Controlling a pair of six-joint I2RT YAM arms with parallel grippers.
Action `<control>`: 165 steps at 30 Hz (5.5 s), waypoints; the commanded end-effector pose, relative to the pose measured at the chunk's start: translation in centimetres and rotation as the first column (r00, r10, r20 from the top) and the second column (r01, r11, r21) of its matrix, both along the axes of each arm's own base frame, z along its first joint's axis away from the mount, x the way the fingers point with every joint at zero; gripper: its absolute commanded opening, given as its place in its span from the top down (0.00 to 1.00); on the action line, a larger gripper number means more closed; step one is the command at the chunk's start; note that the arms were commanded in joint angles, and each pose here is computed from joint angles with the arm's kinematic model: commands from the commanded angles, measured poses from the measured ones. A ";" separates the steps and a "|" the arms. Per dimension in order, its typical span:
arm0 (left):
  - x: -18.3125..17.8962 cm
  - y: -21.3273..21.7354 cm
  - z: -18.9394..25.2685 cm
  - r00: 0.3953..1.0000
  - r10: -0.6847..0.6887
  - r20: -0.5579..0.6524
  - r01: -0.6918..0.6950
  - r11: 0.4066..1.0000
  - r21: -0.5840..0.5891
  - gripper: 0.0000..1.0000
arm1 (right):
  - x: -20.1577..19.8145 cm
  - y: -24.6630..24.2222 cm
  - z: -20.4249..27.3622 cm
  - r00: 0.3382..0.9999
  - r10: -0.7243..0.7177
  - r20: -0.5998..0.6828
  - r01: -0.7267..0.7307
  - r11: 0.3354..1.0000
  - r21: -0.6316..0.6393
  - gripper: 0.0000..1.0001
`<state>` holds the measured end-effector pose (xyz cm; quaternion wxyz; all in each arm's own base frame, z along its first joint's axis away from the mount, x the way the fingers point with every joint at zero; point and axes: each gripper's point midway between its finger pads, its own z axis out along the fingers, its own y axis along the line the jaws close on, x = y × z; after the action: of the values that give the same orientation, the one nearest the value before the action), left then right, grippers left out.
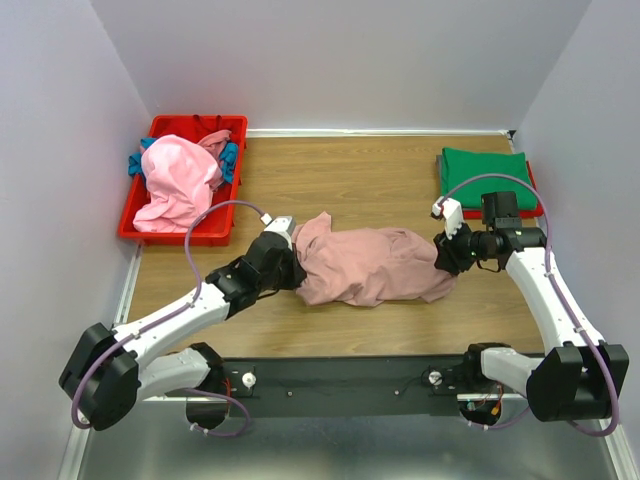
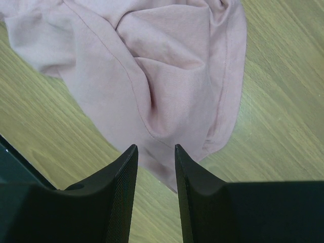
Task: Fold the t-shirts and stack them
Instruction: Flatten the tshirt out
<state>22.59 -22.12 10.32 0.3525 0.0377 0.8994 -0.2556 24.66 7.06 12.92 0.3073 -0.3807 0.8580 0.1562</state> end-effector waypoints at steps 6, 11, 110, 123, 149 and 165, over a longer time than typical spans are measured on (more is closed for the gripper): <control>1.1 0.5 4.9 0.993 0.041 0.111 -0.036 0.998 -0.045 1.00 | 1.0 0.2 1.5 0.999 -0.007 0.046 0.006 1.000 0.021 0.58; 1.4 2.1 9.2 0.974 0.098 0.202 -0.087 0.994 -0.063 1.00 | 2.9 0.0 4.1 0.994 -0.040 0.102 0.038 0.999 0.022 0.57; 15.4 6.5 19.3 0.906 0.105 0.411 -0.063 0.991 -0.115 0.25 | 11.4 -0.4 5.7 0.956 -0.144 0.256 0.149 0.989 0.001 0.07; -12.8 -5.6 3.1 0.944 -0.232 -0.232 0.154 0.937 -0.313 0.39 | 1.0 -3.2 -3.8 0.988 -0.149 -0.049 0.139 0.977 -0.161 0.07; -19.1 -3.0 -5.7 0.817 0.166 -0.552 -0.268 0.957 -0.109 0.39 | -0.5 -5.0 -6.3 0.974 -0.197 -0.109 0.167 0.957 -0.237 0.08; -16.5 -4.6 -7.1 0.844 0.217 -0.491 -0.276 0.960 -0.051 0.75 | 0.2 -13.2 -7.4 0.894 -0.422 -0.150 0.367 0.883 -0.294 0.11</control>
<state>4.53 -25.91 2.34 0.1146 -0.1650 0.9475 -0.2489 24.60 -3.99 5.05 0.1876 -0.2292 0.9546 0.0299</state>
